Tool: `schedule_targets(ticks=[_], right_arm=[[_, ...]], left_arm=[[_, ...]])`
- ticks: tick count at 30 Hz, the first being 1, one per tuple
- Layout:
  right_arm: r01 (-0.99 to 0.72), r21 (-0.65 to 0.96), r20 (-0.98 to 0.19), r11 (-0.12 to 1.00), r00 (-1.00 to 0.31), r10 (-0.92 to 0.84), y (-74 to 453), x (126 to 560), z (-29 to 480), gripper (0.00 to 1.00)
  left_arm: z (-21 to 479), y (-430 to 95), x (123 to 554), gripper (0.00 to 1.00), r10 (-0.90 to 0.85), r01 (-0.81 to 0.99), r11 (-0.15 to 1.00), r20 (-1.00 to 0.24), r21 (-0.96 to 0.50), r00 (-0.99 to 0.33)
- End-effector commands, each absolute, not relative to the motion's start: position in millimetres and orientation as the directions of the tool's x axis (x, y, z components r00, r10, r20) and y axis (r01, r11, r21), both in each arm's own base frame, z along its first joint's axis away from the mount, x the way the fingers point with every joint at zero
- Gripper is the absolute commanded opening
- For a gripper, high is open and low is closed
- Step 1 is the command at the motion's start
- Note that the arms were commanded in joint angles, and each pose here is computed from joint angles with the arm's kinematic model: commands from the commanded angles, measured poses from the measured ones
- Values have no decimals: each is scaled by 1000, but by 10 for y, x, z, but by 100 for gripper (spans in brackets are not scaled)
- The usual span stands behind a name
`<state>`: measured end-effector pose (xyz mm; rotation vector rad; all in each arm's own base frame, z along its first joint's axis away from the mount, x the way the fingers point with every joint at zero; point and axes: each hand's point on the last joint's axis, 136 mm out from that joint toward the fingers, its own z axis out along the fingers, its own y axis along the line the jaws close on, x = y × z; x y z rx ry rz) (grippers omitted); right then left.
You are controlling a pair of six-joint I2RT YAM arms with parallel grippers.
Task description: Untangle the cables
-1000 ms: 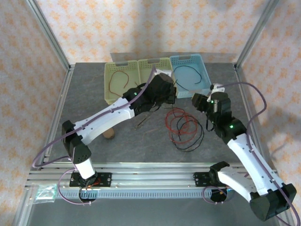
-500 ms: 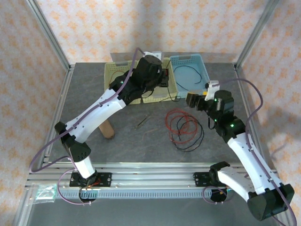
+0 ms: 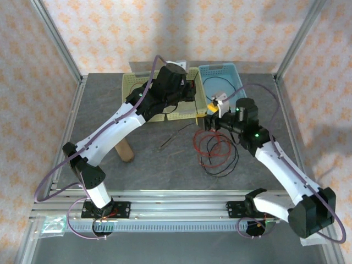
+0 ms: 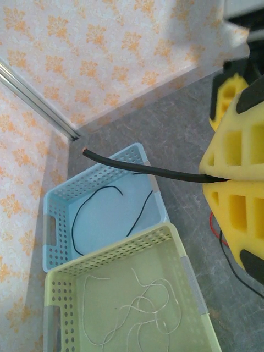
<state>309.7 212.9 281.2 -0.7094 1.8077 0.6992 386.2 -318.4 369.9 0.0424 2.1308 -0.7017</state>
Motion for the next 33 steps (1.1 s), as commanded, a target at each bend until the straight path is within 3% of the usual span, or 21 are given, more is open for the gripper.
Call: schedule_targets(ticks=[1, 3, 15, 25, 27, 33], right_arm=[[-774, 87, -974, 627, -199, -111, 2242, 3156, 3086, 69], [-775, 100, -972, 625, -210, -105, 2273, 3193, 3065, 63], [-719, 122, -966, 684, -244, -85, 2137, 3148, 3057, 0], [-376, 137, -967, 917, -250, 42, 1424, 3251, 3471, 0], [-340, 129, -973, 932, -225, 52, 1335, 3266, 3630, 0], [-261, 146, -977, 954, -188, 98, 1179, 3447, 4078, 0]], left_arm=[[3922, -3130, 3796, 0, -254, 299, 810, -762, -504, -596], [3921, -3123, 3794, 0, -259, 298, 809, -762, -507, -594], [3834, -3132, 3809, 1, -263, 287, 809, -753, -512, -603], [3830, -2893, 3878, 73, -342, 249, 804, -762, -540, -550], [3773, -2806, 3878, 78, -345, 233, 814, -766, -531, -542], [3562, -2689, 3834, 79, -300, 258, 836, -797, -485, -525]])
